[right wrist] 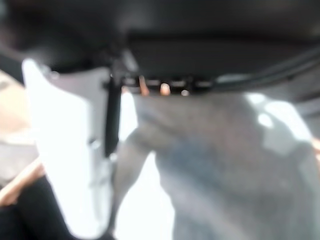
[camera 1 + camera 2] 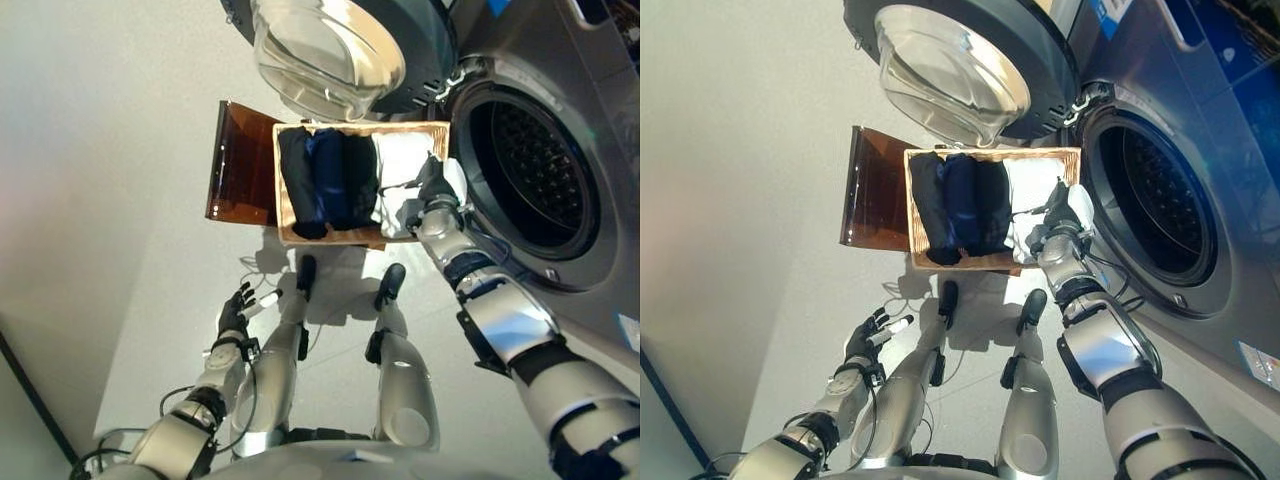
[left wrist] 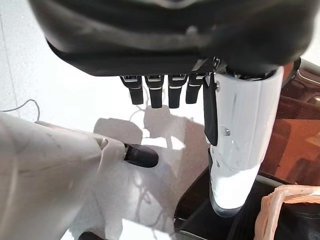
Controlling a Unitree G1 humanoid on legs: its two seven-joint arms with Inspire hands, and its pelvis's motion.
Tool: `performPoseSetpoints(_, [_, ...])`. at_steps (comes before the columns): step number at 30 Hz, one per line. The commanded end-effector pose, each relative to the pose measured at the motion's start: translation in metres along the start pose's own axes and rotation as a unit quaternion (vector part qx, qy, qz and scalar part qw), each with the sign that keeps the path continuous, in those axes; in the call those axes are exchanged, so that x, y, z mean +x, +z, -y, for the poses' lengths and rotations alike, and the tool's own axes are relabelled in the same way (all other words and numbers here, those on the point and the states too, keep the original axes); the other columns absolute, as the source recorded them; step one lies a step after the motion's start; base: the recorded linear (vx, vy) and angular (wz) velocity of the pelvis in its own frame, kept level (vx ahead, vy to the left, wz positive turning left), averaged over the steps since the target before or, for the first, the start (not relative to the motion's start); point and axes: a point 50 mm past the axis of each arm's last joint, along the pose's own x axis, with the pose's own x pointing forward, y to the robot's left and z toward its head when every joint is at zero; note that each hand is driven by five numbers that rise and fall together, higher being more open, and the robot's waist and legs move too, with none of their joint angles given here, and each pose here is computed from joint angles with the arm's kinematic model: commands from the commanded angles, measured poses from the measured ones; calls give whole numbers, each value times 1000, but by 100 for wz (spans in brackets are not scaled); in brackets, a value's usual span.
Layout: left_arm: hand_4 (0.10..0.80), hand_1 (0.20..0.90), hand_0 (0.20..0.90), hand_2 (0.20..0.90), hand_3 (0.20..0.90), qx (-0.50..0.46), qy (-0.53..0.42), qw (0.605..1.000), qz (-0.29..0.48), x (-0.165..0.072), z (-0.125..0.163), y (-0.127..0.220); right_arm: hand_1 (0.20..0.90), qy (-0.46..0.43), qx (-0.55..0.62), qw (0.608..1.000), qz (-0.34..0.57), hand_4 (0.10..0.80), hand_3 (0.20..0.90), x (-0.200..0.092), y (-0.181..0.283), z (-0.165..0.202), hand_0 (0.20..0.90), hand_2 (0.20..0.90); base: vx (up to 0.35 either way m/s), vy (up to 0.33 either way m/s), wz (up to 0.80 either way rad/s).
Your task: Pick up the clothes and place them into the washing machine
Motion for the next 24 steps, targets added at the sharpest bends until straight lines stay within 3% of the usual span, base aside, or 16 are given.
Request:
performPoseSetpoints(1, [800, 900, 900, 900, 900, -26, 14, 999, 44, 2, -8, 17, 900, 18, 33, 990, 134, 800, 900, -2, 92, -6, 900, 900, -30, -1, 3])
performPoseSetpoints(15, [800, 900, 900, 900, 900, -44, -18, 995, 83, 1, 5, 34, 900, -43, 40, 986, 154, 800, 900, 12, 118, 45, 900, 900, -5, 1, 0])
performPoseSetpoints(16, [800, 900, 900, 900, 900, -45, -19, 995, 84, 0, 6, 34, 862, -47, 41, 986, 157, 773, 862, 13, 120, 49, 862, 862, 0, 0, 0])
performPoseSetpoints(17, [800, 900, 900, 900, 900, -46, -21, 995, 85, 0, 7, 34, 529, -55, 41, 984, 162, 535, 529, 14, 123, 56, 529, 529, 0, 14, 4])
performPoseSetpoints(18, [800, 900, 900, 900, 900, -46, -18, 995, 84, 0, 6, 33, 280, -59, 38, 984, 163, 357, 280, 15, 124, 58, 280, 280, 2, 10, 4])
performPoseSetpoints(19, [800, 900, 900, 900, 900, -47, -18, 995, 84, 0, 6, 33, 280, -59, 38, 984, 163, 357, 280, 15, 124, 58, 280, 280, 0, 0, 0])
performPoseSetpoints(20, [800, 900, 900, 900, 900, -49, -17, 995, 84, 0, 6, 33, 200, -71, 33, 983, 165, 300, 200, 16, 125, 64, 200, 200, 0, 0, 0])
performPoseSetpoints(24, [800, 900, 900, 900, 900, -54, -15, 995, 86, 0, 8, 34, 200, -91, 23, 981, 168, 300, 200, 17, 127, 73, 200, 200, 0, 0, 0])
